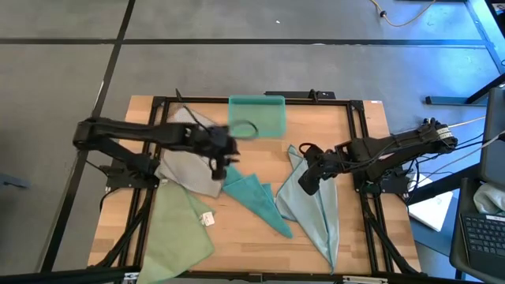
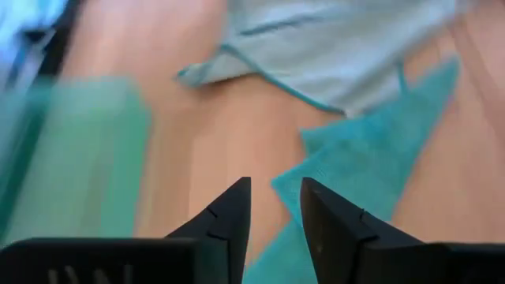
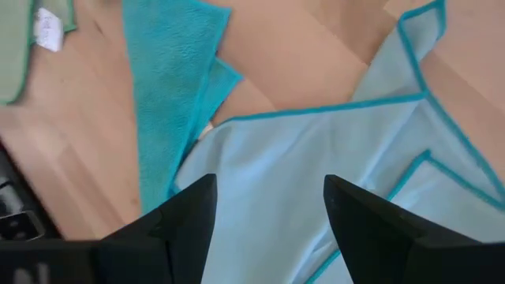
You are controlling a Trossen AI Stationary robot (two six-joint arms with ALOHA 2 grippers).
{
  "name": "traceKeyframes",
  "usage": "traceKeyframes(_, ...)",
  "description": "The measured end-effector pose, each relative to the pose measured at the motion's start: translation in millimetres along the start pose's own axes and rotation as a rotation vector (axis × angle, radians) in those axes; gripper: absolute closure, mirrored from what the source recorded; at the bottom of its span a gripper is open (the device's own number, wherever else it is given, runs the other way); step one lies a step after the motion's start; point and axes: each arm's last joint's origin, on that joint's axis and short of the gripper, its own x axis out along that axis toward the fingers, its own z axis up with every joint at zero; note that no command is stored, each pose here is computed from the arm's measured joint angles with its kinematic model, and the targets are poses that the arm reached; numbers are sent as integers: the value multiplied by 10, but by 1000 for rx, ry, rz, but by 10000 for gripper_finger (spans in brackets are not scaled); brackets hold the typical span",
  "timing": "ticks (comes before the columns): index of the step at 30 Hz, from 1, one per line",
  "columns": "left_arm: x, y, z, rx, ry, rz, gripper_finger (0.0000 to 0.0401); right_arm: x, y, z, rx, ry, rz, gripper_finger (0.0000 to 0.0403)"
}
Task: Fold microfiber towels
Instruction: Fold the light blue towel
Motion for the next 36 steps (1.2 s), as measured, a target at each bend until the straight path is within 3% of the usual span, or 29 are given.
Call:
traceKeyframes(2,228,-57,-19,70,35,-75,284,-17,2,-4,-2,21,4,167)
traceKeyframes(7,712,-90,-108,-56,151,-233,268,-71,-7,-6,25,38,-20,167)
traceKeyframes(13,1161,-199,-317,-25,272,-363,257,-78,-6,-3,65,33,-25,167)
traceKeyframes(16,1310,-260,-409,-20,329,-374,253,-78,-6,-3,71,33,-26,167)
traceKeyframes(21,1537,-352,-557,29,423,-290,252,-78,-8,1,91,22,-32,167)
traceKeyframes(27,1615,-426,-628,48,481,-281,252,-78,-9,0,87,22,-33,167)
traceKeyframes(30,1591,-452,-631,69,506,-237,272,-78,-9,0,70,22,-33,167)
traceKeyframes(36,1441,-453,-664,78,590,-218,387,-79,-15,1,5,14,-44,167)
